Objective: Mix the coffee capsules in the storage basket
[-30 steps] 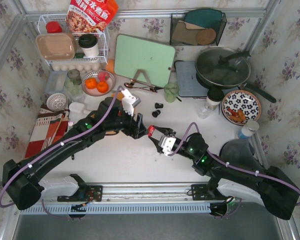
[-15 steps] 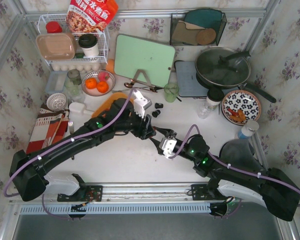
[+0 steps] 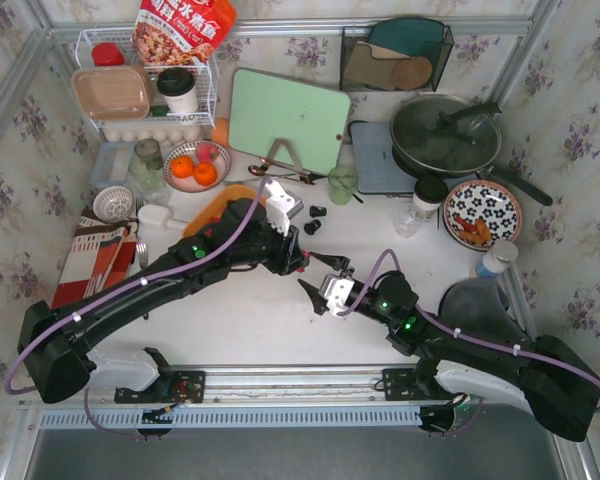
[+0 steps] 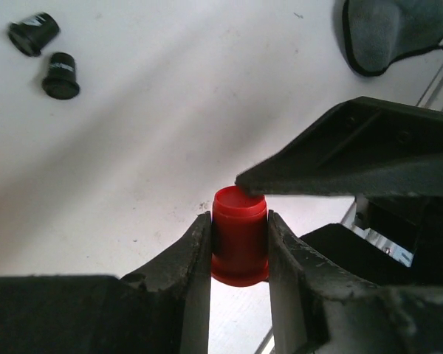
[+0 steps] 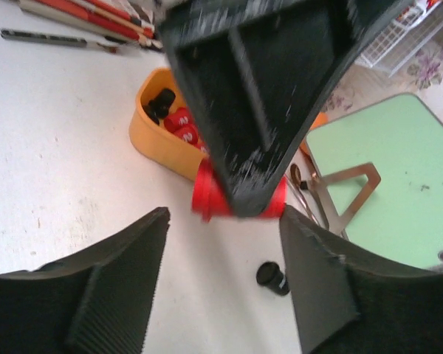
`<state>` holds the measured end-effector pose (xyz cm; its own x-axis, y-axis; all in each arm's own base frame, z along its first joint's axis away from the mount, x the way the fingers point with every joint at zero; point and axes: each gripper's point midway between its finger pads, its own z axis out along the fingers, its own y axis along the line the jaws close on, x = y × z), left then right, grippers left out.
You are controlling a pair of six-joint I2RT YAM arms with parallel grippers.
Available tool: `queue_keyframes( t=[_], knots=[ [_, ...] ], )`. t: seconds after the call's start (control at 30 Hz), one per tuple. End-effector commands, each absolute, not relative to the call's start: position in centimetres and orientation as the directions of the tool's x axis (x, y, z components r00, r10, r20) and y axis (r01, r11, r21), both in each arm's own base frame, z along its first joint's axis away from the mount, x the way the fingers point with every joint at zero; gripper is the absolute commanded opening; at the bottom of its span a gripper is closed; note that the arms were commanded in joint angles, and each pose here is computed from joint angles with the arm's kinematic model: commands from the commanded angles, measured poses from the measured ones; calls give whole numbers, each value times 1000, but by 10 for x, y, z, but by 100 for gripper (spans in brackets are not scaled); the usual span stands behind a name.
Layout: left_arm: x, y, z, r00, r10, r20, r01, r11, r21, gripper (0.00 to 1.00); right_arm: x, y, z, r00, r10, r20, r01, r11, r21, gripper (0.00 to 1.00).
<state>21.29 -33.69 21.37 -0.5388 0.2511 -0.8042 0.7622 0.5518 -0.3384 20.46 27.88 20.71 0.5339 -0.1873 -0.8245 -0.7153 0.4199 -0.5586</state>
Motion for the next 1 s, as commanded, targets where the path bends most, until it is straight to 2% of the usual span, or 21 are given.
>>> queue_keyframes(
  t=[0.0,0.1,0.13,0.17,0.33,0.53,0.63,0.77,0.97],
  knots=[
    [228,-324,225,-506,214,-836,728,626,-281,24,212,270,204,488,-193,-851,-706,486,-515,74],
    [236,-307,221,-507,224,-833,692,682,-238,24,215,263,204,477,-195,-857,-688,524,-502,87],
    [241,-300,220,-507,222,-833,675,703,-224,24,217,261,203,468,-201,-861,-682,537,-496,97],
    [245,-292,219,-509,223,-832,657,724,-208,25,219,258,203,460,-205,-864,-675,551,-490,100],
    [286,-228,204,-535,204,-819,456,886,-77,26,234,242,199,365,-207,-908,-626,667,-404,100],
    [327,-159,155,-662,15,-750,195,969,-153,27,258,217,193,161,-123,-979,-506,842,-189,100],
    [341,-150,131,-696,-15,-718,149,975,-164,27,268,212,180,46,-147,-988,-447,882,-152,100],
    [352,-147,101,-755,-21,-656,110,981,-158,30,292,195,170,-68,-127,-990,-266,958,-104,100],
    [353,-141,83,-774,-17,-633,85,988,-130,33,318,221,136,-286,-113,-952,-300,954,-23,98]
  ],
)
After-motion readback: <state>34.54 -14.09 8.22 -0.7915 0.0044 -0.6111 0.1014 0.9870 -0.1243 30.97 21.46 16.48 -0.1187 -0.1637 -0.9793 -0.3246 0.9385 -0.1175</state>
